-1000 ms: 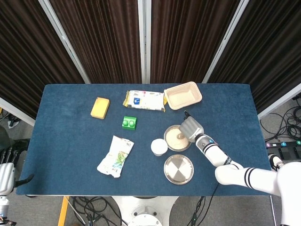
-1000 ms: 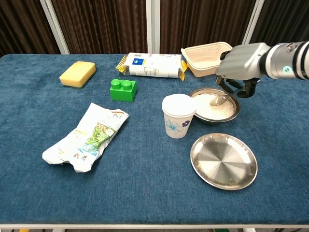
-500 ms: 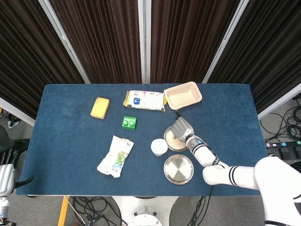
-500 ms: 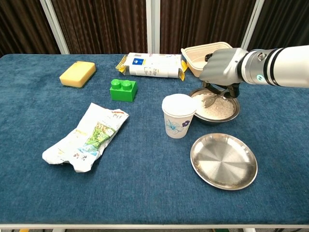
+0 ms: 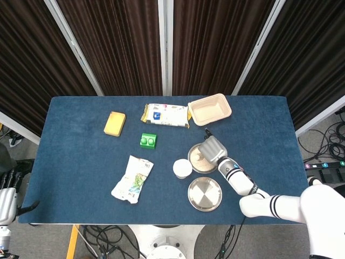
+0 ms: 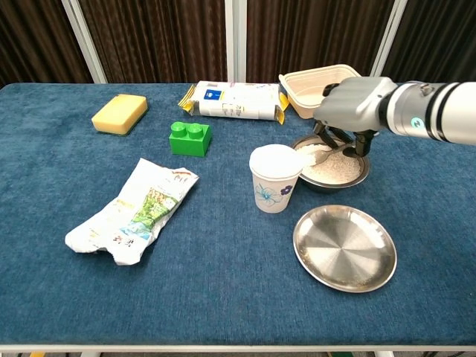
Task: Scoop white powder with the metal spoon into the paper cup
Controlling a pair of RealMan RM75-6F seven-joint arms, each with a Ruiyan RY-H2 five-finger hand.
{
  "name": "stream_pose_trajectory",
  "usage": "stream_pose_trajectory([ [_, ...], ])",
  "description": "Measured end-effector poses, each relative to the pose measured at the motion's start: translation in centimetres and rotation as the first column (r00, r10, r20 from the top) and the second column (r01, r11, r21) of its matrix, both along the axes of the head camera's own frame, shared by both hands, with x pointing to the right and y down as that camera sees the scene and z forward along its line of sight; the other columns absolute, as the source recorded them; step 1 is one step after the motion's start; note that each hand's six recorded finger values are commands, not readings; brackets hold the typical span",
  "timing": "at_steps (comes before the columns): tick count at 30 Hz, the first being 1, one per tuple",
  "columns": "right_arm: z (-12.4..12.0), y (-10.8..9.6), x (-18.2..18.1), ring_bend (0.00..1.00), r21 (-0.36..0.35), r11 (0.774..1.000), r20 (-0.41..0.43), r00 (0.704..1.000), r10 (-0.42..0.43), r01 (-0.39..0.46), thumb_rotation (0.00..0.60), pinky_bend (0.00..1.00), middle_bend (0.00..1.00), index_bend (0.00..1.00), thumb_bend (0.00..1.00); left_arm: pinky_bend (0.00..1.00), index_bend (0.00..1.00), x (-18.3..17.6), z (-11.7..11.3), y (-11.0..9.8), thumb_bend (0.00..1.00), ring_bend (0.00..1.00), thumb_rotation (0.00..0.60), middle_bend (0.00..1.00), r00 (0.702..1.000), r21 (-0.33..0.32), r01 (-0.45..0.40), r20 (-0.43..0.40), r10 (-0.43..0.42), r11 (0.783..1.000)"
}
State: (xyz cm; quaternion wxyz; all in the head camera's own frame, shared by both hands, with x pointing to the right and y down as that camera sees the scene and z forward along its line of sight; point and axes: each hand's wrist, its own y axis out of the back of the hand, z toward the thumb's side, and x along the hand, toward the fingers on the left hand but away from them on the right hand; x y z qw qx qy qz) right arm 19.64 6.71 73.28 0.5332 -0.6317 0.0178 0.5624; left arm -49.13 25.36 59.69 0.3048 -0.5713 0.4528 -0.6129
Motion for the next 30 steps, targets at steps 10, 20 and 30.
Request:
stream_pose_trajectory([
  [10, 0.2, 0.7, 3.9, 0.24, -0.049, 0.98, 0.153, 0.968, 0.198, -0.193, 0.6, 0.05, 0.59, 0.61, 0.36, 0.05, 0.23, 0.3, -0.4, -0.2, 0.16, 0.07, 0.6, 0.14, 1.0, 0.008, -0.008, -0.003, 0.008, 1.0],
  [20, -1.5, 0.3, 6.3, 0.23, -0.067, 0.96, 0.256, 0.926, 0.279, -0.271, 0.6, 0.05, 0.59, 0.61, 0.37, 0.05, 0.23, 0.6, -0.7, -0.6, 0.16, 0.07, 0.6, 0.14, 1.0, 0.014, -0.016, -0.009, 0.016, 1.0],
  [30, -4.6, 0.5, 5.2, 0.24, -0.123, 0.963, 0.306, 0.914, 0.268, -0.241, 0.6, 0.05, 0.59, 0.61, 0.37, 0.05, 0.23, 0.6, -0.6, -0.8, 0.16, 0.07, 0.6, 0.14, 1.0, 0.011, -0.018, -0.008, 0.018, 1.0],
])
